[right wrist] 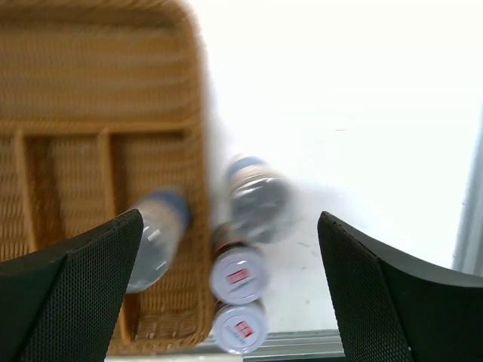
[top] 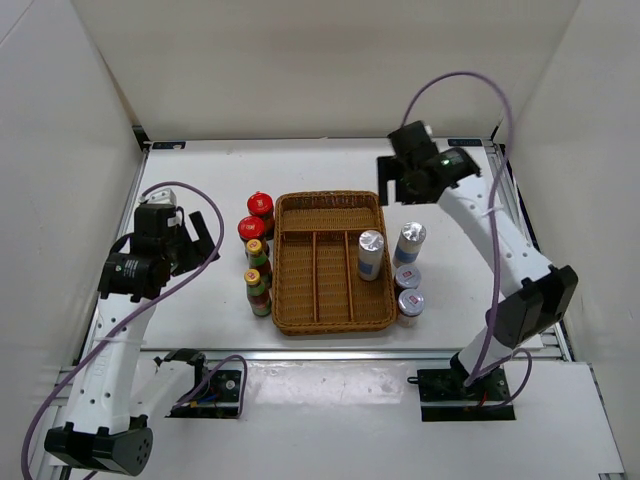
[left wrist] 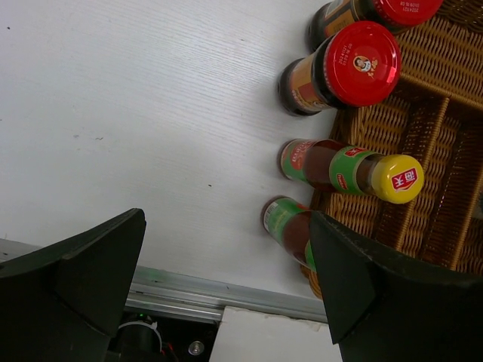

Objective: Organize the condiment bottles

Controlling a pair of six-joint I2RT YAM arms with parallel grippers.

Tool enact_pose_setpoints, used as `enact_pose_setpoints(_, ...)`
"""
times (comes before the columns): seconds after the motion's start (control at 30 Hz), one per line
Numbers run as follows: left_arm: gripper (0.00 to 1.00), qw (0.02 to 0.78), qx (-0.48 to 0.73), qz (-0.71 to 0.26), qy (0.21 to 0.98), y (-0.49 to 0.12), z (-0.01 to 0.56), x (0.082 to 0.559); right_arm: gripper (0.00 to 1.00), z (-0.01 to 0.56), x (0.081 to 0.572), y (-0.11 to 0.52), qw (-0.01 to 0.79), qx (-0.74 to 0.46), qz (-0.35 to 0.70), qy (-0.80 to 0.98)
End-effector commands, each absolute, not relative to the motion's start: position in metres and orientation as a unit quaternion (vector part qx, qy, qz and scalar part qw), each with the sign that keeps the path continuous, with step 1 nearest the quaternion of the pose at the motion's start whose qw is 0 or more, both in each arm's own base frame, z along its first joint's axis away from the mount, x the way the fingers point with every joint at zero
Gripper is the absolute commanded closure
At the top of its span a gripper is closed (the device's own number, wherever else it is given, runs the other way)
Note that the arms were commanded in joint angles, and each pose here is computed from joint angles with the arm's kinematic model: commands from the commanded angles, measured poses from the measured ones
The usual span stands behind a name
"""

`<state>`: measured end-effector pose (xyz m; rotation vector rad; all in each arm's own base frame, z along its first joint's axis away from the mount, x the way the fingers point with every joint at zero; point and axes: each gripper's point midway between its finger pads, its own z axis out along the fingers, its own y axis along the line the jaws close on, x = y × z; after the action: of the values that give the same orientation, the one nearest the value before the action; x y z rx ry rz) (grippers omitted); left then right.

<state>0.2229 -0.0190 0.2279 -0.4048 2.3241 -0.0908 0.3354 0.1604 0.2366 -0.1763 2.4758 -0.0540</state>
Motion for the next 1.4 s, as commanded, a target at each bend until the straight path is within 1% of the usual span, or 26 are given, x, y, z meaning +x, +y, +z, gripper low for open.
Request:
enact_pose_setpoints(0.0,0.00,0.390,-0.165,-0.041,0.905,-0.021,0.231,0.222,0.00,0.235,0.342,0.111,0.293,-0.004,-0.069,0.954)
enact_pose_setpoints(0.07,0.00,0.386,-0.173,-0.038,0.905,-0.020,0.227,0.222,0.00,0.219,0.342,0.102,0.258,0.006,-0.072,0.963)
enact_pose_setpoints(0.13,0.00,0.381,-0.177,-0.038,0.906,-0.020,0.224,0.221,0.00,0.193,0.335,0.107,0.209,0.002,-0.063,0.976)
enact_pose_setpoints(0.33,0.00,0.382,-0.183,-0.036,0.905,-0.019,0.224,0.221,0.00,0.132,0.319,0.111,0.128,0.009,-0.048,0.991)
enact_pose_setpoints(0.4,0.00,0.383,-0.185,-0.032,0.904,-0.017,0.224,0.221,0.02,0.122,0.316,0.115,0.121,0.016,-0.035,0.992)
enact_pose_setpoints(0.47,0.00,0.383,-0.185,-0.032,0.904,-0.017,0.224,0.221,0.07,0.115,0.311,0.114,0.116,0.020,-0.025,0.993)
enact_pose_setpoints(0.5,0.00,0.383,-0.181,-0.033,0.905,-0.019,0.224,0.221,0.13,0.115,0.313,0.116,0.121,0.026,-0.022,0.992)
enact_pose_setpoints(0.57,0.00,0.383,-0.181,-0.033,0.905,-0.019,0.224,0.221,0.21,0.120,0.313,0.115,0.132,0.027,-0.018,0.991)
enact_pose_setpoints(0.6,0.00,0.383,-0.181,-0.033,0.905,-0.019,0.224,0.221,0.31,0.123,0.313,0.115,0.136,0.027,-0.016,0.990)
enact_pose_setpoints(0.7,0.00,0.380,-0.182,-0.031,0.906,-0.020,0.221,0.221,0.44,0.144,0.319,0.112,0.173,0.032,-0.017,0.984)
enact_pose_setpoints(0.77,0.00,0.380,-0.177,-0.033,0.907,-0.022,0.221,0.220,0.46,0.168,0.327,0.109,0.213,0.038,-0.017,0.976)
enact_pose_setpoints(0.8,0.00,0.381,-0.179,-0.029,0.907,-0.020,0.221,0.220,0.49,0.176,0.327,0.109,0.220,0.038,-0.014,0.975)
enact_pose_setpoints(0.83,0.00,0.381,-0.178,-0.033,0.907,-0.023,0.221,0.220,0.54,0.185,0.324,0.105,0.225,0.040,-0.018,0.973)
enact_pose_setpoints(0.87,0.00,0.381,-0.178,-0.033,0.907,-0.023,0.221,0.220,0.57,0.197,0.328,0.107,0.236,0.041,-0.013,0.971)
enact_pose_setpoints(0.9,0.00,0.381,-0.178,-0.033,0.907,-0.023,0.221,0.220,0.63,0.207,0.326,0.106,0.244,0.042,-0.010,0.969)
enact_pose_setpoints(0.93,0.00,0.381,-0.173,-0.035,0.908,-0.026,0.221,0.220,0.72,0.217,0.324,0.104,0.254,0.044,-0.011,0.966)
enact_pose_setpoints(1.13,0.00,0.383,-0.177,-0.031,0.906,-0.025,0.221,0.220,0.85,0.262,0.291,0.102,0.281,0.034,0.017,0.959)
enact_pose_setpoints(1.27,0.00,0.387,-0.177,-0.032,0.904,-0.025,0.223,0.219,0.97,0.264,0.254,0.105,0.251,0.016,0.019,0.968)
enact_pose_setpoints(1.37,0.00,0.384,-0.178,-0.030,0.906,-0.025,0.220,0.219,0.99,0.262,0.232,0.121,0.244,-0.015,0.047,0.969)
